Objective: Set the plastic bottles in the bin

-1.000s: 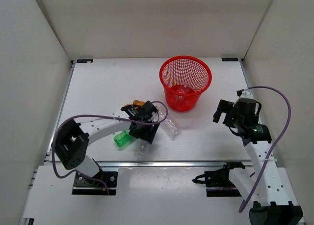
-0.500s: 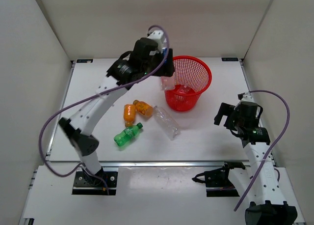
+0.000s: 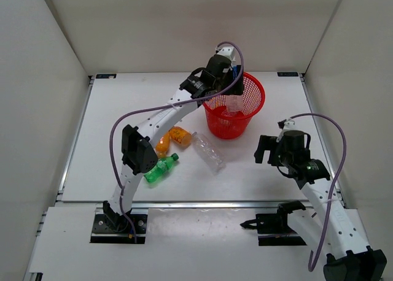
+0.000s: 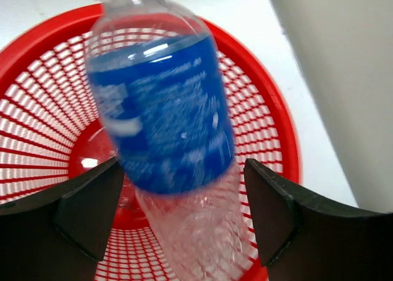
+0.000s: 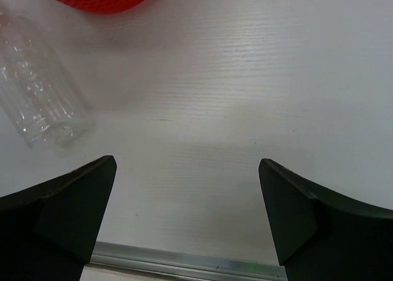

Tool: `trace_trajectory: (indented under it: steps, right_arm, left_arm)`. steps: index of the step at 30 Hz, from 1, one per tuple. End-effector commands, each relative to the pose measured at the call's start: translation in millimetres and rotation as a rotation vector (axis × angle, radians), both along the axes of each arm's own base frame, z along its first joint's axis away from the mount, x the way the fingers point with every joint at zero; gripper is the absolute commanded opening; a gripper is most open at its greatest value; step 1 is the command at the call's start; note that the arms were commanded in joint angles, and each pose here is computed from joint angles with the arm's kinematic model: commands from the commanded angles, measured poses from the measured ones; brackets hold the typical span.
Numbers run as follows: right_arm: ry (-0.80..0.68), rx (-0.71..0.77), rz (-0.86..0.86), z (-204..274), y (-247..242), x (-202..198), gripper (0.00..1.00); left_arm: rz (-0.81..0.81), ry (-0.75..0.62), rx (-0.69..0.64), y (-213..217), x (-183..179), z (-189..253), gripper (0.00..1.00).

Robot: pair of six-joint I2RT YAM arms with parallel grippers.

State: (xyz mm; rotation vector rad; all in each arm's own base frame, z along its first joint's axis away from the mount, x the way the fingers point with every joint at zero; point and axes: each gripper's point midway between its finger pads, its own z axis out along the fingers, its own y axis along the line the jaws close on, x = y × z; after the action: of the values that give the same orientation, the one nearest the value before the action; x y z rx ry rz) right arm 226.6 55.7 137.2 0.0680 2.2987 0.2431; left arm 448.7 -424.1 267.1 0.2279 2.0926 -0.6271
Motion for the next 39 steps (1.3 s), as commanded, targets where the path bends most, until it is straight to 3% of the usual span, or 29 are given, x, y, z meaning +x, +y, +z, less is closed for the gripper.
trace_trajectory:
  steps: [1,3,6,9,11,13,14,15,17,18,21,25,30,36,39]
  right_arm:
    - [-0.038,-0.027,0.046,0.7,11.4,5.2,0.99]
    - [-0.036,-0.037,0.123,-1.7,27.7,5.4,0.99]
    - [-0.031,-0.094,0.255,-8.5,56.5,5.2,0.99]
    - [-0.019,-0.128,0.415,-14.6,93.1,2.5,1.0]
    - [-0.031,-0.106,0.524,-16.5,122.3,2.2,0.99]
    - [-0.069,-0.059,0.601,-9.0,147.5,3.2,0.99]
    - [-0.103,-0.044,0.616,-2.3,155.1,8.4,0.99]
    - [-0.114,-0.038,0.639,-2.2,163.2,12.3,0.99]
    - [-0.12,-0.018,0.68,-2.7,178.4,17.2,0.99]
    - [-0.154,-0.009,0.709,3.3,186.6,19.8,0.99]
    - [-0.173,-0.033,0.777,-3.8,204.5,25.3,0.99]
    - [-0.156,-0.106,0.845,-21.7,223.4,38.2,0.99]
    - [-0.098,-0.172,0.858,-50.9,237.9,51.4,0.99]
    - [-0.036,-0.252,0.768,-80.2,233.7,55.0,0.97]
    - [-0.029,-0.264,0.707,-85.8,230.0,52.3,0.81]
  left_arm:
    - [-0.033,-0.135,-0.121,3.2,-23.0,87.2,0.9]
    - [-0.039,-0.173,-0.087,12.8,-35.1,100.4,0.99]
    - [-0.043,-0.189,-0.027,31.3,-55.6,111.7,0.99]
    - [-0.044,-0.132,0.065,62.8,-76.8,93.8,0.99]
    - [-0.032,-0.036,0.162,92.8,-95.1,46.6,0.99]
    - [0.003,-0.025,0.175,135.3,-121.2,41.9,0.99]
    - [0.027,0.041,0.233,156.0,-127.8,6.3,0.99]
    - [0.046,0.039,0.209,173.5,-140.3,12.4,0.98]
    - [0.127,0.158,0.258,224.3,-160.0,-34.8,0.98]
    - [0.152,0.161,0.228,240.5,-171.5,-31.0,0.99]
    - [0.345,0.287,0.213,317.2,-192.8,-78.0,0.99]
    - [0.384,0.268,0.108,341.7,-209.2,-78.1,0.99]
    - [0.401,0.32,0.258,354.5,-230.1,-94.4,0.98]
    - [0.371,0.29,0.208,351.9,-232.5,-88.7,0.99]
    - [0.369,0.288,0.227,353.3,-232.7,-92.1,0.99]
